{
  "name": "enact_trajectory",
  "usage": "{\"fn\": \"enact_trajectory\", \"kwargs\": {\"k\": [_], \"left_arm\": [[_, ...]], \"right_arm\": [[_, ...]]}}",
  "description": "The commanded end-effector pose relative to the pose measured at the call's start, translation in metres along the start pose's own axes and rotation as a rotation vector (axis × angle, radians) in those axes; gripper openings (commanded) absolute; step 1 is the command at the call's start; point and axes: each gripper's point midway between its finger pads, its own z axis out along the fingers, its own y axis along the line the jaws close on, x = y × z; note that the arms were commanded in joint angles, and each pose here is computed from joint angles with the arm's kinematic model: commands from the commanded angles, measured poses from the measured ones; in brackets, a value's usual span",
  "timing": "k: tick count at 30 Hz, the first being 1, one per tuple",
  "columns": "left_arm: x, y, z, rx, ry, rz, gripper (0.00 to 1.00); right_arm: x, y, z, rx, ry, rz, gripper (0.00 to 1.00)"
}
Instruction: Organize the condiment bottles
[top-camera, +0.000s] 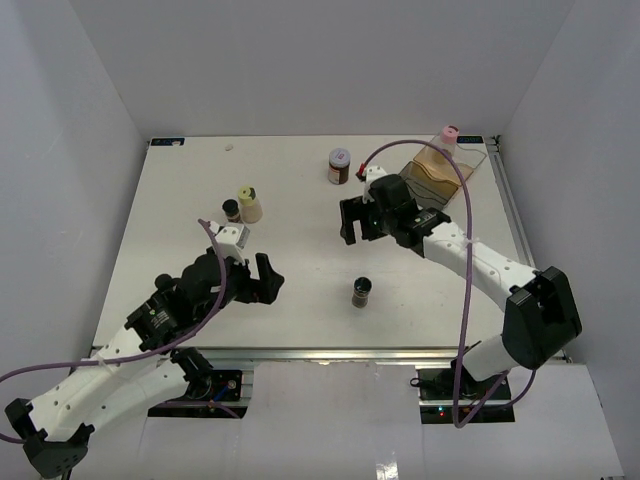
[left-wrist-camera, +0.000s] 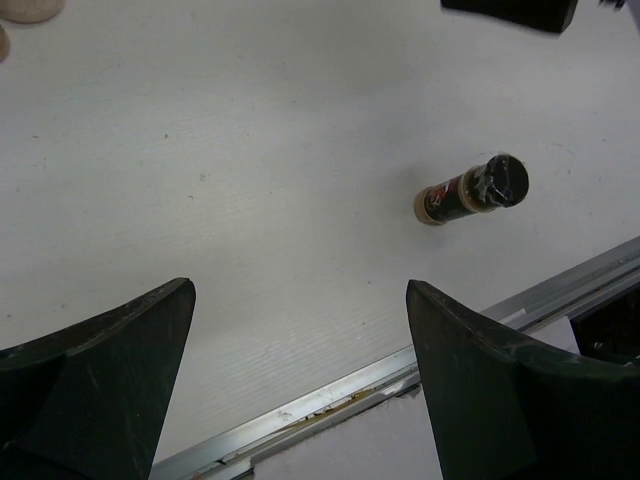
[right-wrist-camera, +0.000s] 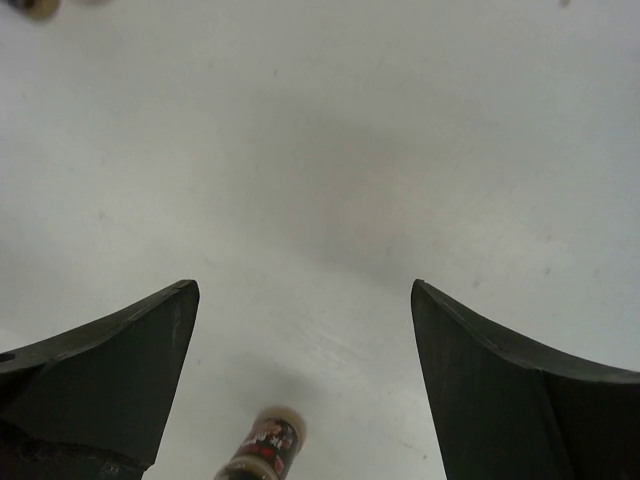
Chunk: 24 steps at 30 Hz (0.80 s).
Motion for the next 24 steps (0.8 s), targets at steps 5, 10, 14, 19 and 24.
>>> {"fn": "enact_trajectory", "kwargs": {"k": [5, 10, 14, 19, 24], "left_arm": [[-0.025, -0.005, -0.028, 0.071, -0.138, -0.031, 0.98], [-0.025, -0.004, -0.027, 0.065, -0.14, -0.032, 0.98], [-0.022, -0.004, -0.022, 0.053, -0.113, -0.022, 0.98], [-0.017, -0.004, -0.016, 0.046, -0.09, -0.014, 0.98], [-0.014, -0.005, -0.007, 0.021, -0.046, -0.008, 0.98]], "right_arm": [[0.031, 0.004, -0.04, 0.022, -0.007, -0.03, 0.94], [0.062, 0.017, -0.048, -0.034, 0.034, -0.071, 0.94], [0.071, 0.032, -0.051, -0.083, 0.021, -0.1, 0.93], [0.088, 0.036, -0.051, -0.073, 0.056, -0.119, 0.93], [0.109, 0.029, -0.046, -0.039, 0.092, -0.131, 0.92]]}}
